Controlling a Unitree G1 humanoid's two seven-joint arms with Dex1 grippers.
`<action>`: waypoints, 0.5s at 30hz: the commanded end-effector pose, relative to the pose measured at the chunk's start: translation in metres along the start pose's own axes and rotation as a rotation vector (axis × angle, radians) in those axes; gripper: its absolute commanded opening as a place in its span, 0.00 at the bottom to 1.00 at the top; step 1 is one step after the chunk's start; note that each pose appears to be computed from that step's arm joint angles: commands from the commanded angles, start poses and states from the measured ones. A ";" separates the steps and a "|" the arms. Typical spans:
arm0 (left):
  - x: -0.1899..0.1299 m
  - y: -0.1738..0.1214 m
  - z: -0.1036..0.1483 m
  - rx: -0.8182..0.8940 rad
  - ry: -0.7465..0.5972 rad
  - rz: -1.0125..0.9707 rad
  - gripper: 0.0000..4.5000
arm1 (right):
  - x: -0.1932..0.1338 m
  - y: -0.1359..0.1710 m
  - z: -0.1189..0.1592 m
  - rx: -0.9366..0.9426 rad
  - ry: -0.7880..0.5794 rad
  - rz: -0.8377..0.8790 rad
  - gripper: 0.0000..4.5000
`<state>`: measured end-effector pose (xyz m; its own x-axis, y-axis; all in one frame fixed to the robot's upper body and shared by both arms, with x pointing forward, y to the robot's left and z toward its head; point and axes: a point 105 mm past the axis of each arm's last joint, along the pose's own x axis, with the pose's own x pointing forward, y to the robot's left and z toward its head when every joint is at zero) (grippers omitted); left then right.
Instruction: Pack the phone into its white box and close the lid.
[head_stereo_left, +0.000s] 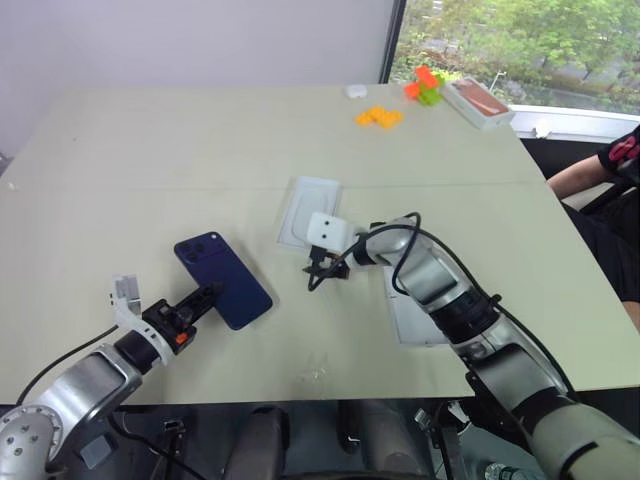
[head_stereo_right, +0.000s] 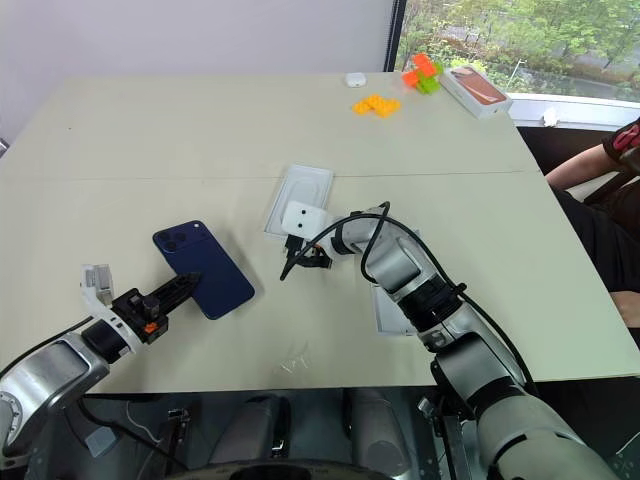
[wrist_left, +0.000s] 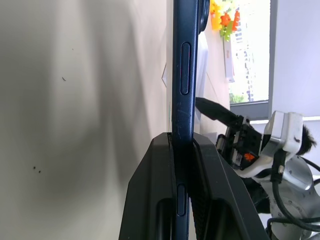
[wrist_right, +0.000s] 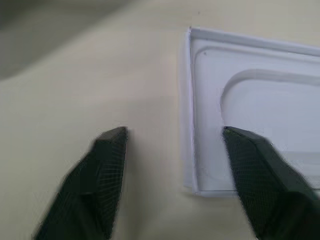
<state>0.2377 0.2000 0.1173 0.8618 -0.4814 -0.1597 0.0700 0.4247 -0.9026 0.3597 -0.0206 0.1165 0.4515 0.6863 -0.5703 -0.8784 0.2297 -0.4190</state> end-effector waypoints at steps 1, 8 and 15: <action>-0.003 -0.017 0.007 0.031 -0.030 -0.066 0.00 | -0.001 0.001 0.005 -0.024 -0.014 -0.004 0.25; -0.002 -0.018 0.019 0.034 -0.067 -0.072 0.00 | -0.017 0.005 0.006 -0.103 -0.018 0.005 0.02; -0.004 -0.026 0.030 0.078 -0.078 -0.095 0.00 | -0.061 0.050 0.002 -0.195 -0.064 0.164 0.02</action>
<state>0.2478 0.2147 0.1360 0.8912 -0.4419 -0.1022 0.1178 0.4431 -0.8887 0.3054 -0.0558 0.1144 0.3351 0.6981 -0.6327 -0.8998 0.0381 -0.4346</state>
